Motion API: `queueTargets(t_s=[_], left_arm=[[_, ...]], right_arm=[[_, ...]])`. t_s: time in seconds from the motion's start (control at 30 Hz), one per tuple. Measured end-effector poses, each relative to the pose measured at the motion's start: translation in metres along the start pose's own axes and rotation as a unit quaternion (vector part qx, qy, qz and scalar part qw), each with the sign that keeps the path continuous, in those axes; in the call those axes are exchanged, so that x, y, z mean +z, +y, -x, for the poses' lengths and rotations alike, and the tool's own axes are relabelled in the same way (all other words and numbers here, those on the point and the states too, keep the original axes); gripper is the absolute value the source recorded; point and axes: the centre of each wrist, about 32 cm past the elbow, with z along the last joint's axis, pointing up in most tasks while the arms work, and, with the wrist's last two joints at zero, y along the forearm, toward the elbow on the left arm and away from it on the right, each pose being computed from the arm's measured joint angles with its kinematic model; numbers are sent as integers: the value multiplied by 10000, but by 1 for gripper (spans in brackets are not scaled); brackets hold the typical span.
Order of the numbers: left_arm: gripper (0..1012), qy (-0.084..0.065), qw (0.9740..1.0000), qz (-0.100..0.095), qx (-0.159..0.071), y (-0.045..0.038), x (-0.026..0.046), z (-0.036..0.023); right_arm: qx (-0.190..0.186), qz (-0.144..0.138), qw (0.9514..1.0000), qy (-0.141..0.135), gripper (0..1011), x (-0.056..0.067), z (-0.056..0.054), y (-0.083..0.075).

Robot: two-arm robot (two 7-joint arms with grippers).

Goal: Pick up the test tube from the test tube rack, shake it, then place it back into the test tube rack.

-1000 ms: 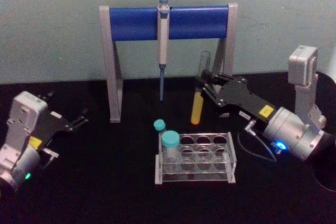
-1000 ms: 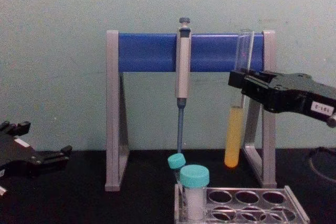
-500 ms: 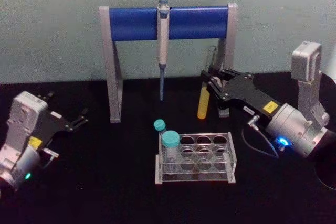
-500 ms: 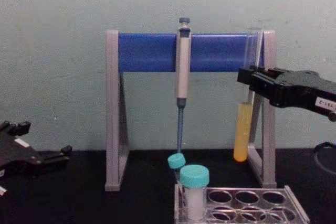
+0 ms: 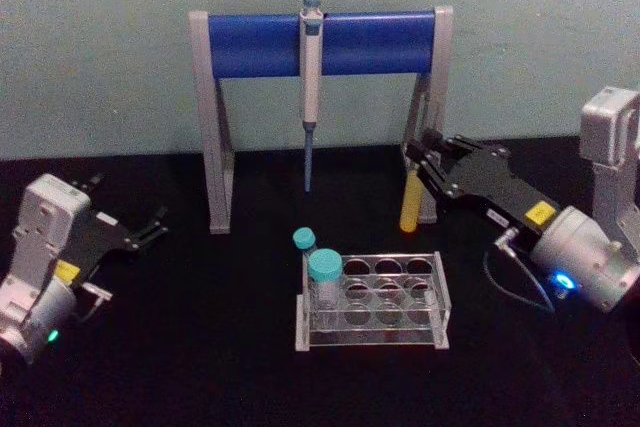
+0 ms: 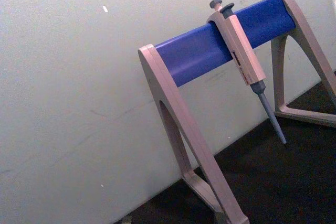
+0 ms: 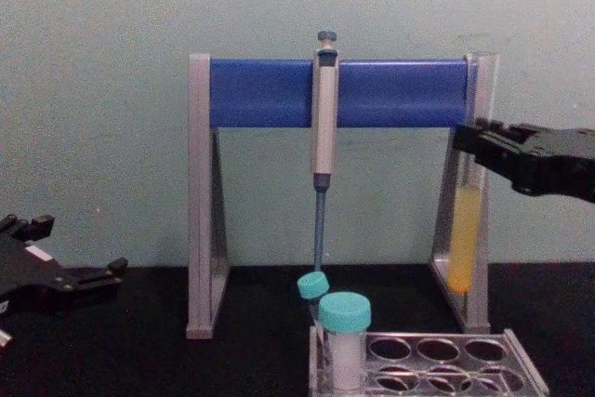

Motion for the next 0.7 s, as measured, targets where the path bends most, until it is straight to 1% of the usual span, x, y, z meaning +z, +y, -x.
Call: queueTargets(t_s=[0.17, 0.23, 0.27, 0.37, 0.53, 0.7], left_arm=[[1010, 0, 10000, 0, 0, 0, 0, 0], [1010, 0, 10000, 0, 0, 0, 0, 0], [1010, 0, 10000, 0, 0, 0, 0, 0], [1010, 0, 10000, 0, 0, 0, 0, 0], [1010, 0, 10000, 0, 0, 0, 0, 0], [1010, 0, 10000, 0, 0, 0, 0, 0]], right_arm=[[-60, 60, 10000, -21, 221, 15, 31, -115], [-43, 96, 9999, -23, 221, 22, 66, -180], [-43, 96, 9999, -23, 221, 22, 66, -180], [10, 116, 9999, -21, 221, 40, 122, -240], [159, 133, 9998, 20, 221, 57, 191, -275], [367, 134, 9992, 106, 221, 54, 253, -258]])
